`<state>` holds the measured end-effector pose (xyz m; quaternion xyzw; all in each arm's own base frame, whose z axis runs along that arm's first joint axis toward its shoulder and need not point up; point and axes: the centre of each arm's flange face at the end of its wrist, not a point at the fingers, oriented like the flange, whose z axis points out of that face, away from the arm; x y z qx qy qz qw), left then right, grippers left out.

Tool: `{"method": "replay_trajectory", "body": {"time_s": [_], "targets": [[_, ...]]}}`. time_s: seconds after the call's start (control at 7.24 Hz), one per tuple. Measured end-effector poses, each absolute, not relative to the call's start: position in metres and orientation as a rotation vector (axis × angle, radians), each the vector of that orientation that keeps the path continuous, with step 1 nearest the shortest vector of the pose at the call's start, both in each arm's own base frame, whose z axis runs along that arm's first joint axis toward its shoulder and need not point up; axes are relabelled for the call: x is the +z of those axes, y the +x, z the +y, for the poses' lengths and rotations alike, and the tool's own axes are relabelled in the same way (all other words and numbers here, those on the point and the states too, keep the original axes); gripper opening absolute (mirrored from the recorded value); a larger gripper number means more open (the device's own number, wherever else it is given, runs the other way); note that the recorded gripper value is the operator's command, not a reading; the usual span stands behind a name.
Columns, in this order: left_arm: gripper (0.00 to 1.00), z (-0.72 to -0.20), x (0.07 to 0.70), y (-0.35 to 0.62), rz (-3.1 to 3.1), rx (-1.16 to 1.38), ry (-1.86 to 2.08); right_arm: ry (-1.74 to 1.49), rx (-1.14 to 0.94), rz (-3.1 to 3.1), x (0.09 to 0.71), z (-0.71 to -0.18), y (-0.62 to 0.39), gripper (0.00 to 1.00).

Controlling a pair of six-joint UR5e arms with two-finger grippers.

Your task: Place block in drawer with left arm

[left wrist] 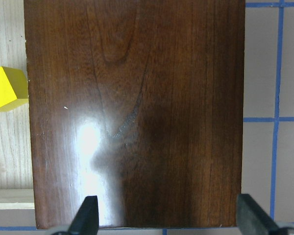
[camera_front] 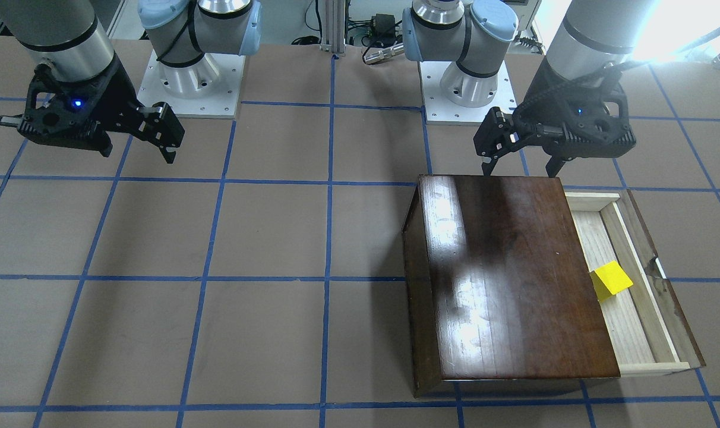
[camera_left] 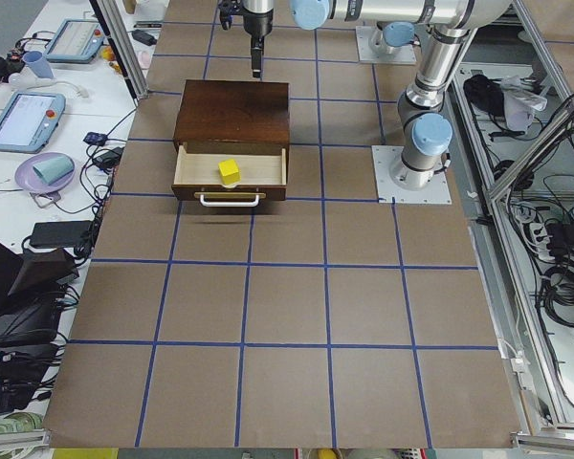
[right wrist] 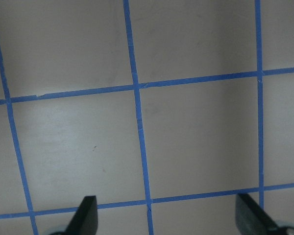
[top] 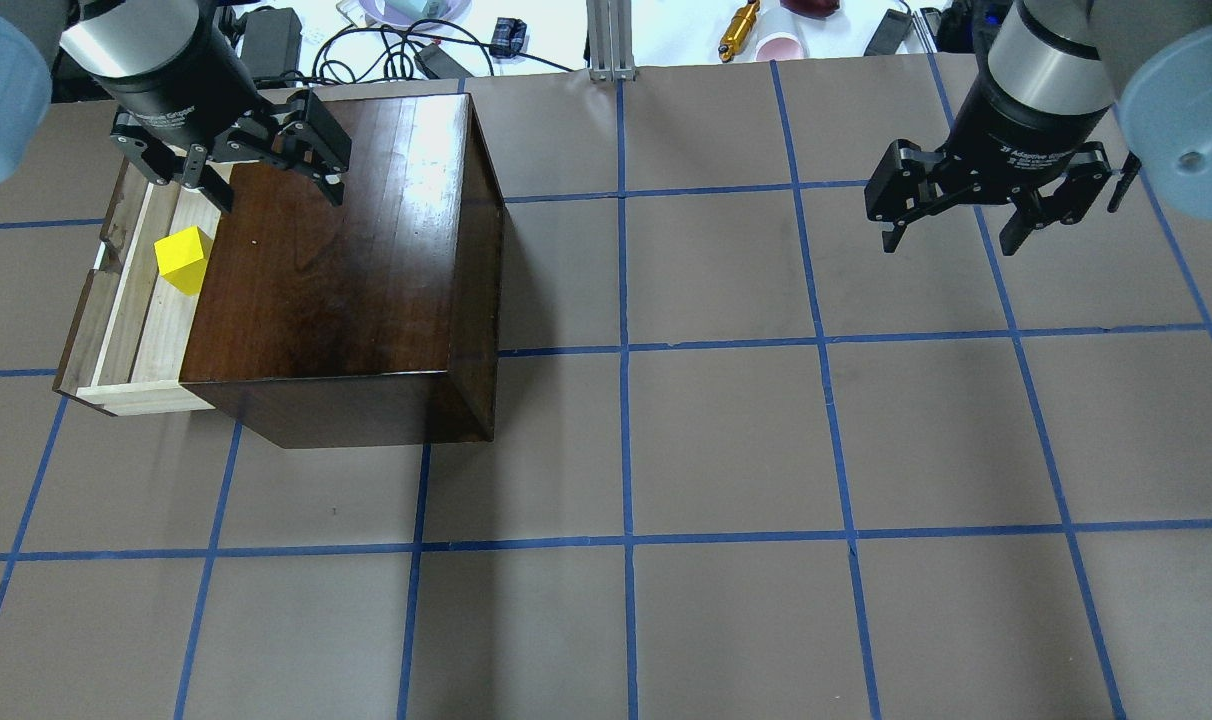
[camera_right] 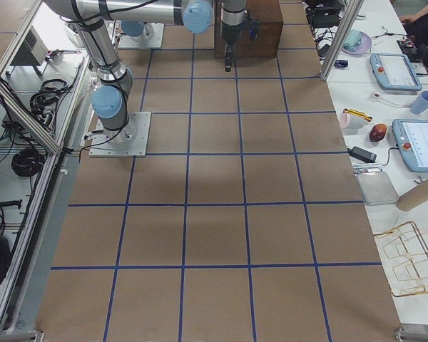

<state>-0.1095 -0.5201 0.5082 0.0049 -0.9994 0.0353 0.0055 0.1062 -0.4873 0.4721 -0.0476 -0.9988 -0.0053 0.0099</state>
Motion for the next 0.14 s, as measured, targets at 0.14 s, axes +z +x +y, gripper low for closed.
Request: {"method": "replay_trajectory", "body": {"time_s": [0.14], "targets": [[1.00, -0.5198, 0.5090, -0.1089, -3.130, 0.113, 0.018, -0.149, -0.017, -3.118, 0.4719, -0.4873, 0.1062, 1.00]]}}
